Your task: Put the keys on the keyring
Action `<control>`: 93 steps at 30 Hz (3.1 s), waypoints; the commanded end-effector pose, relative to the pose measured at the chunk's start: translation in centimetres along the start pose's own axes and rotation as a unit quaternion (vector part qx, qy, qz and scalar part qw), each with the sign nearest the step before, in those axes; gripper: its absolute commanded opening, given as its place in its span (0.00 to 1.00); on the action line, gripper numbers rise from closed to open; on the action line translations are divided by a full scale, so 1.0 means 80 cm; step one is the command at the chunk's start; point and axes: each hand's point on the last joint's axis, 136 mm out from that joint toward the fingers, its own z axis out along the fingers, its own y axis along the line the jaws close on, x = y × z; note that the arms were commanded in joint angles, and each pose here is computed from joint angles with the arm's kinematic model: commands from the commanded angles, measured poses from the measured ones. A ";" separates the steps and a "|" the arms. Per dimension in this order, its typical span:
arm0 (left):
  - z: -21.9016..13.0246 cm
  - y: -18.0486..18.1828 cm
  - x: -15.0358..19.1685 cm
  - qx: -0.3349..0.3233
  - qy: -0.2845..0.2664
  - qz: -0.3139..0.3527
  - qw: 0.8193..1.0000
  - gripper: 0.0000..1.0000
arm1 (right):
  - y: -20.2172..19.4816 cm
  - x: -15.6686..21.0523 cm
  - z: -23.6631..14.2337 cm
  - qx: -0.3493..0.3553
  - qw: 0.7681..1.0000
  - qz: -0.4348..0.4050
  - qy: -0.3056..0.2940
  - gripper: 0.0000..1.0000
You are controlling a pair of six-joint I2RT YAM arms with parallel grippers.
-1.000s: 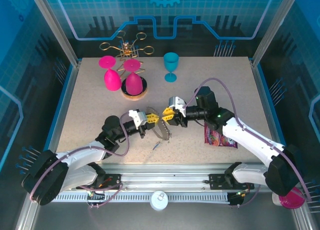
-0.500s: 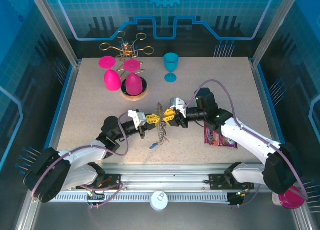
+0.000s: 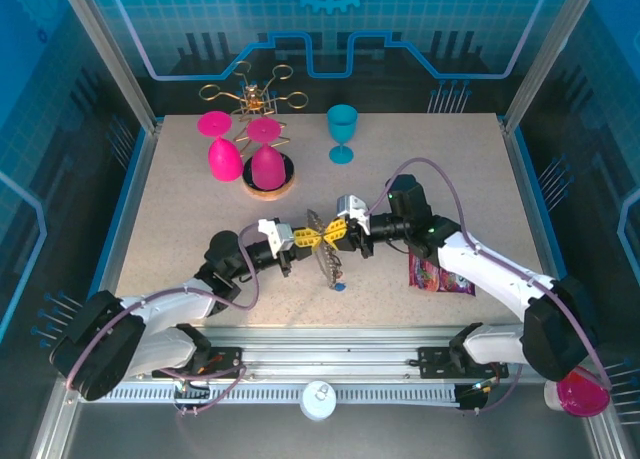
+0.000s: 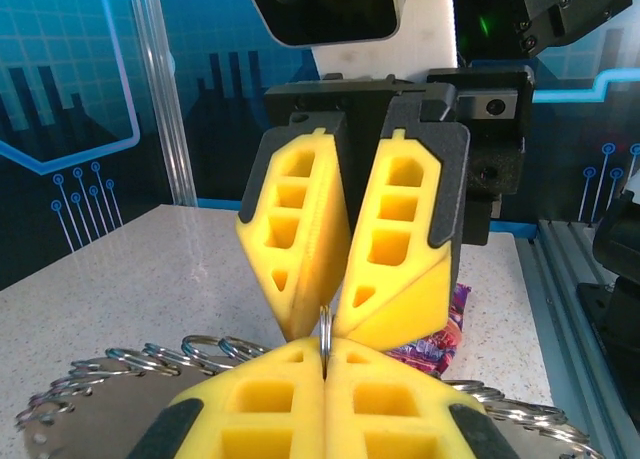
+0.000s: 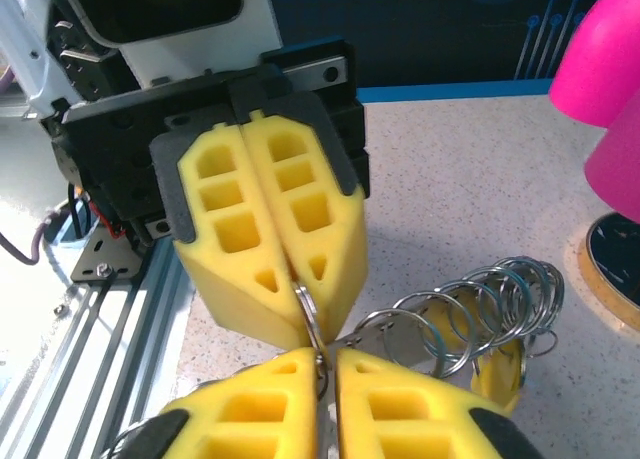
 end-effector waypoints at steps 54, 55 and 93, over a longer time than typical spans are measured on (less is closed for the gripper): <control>-0.012 -0.012 -0.005 0.024 0.079 0.015 0.996 0.11 | 0.025 -0.023 0.000 -0.033 0.998 -0.038 0.029 0.00; -0.013 -0.010 -0.002 0.021 0.092 0.017 0.995 0.12 | 0.027 -0.020 0.000 -0.036 0.998 -0.038 0.044 0.00; -0.021 -0.015 -0.009 0.018 0.101 0.038 0.994 0.00 | 0.016 0.007 0.010 0.009 0.999 -0.044 0.012 0.23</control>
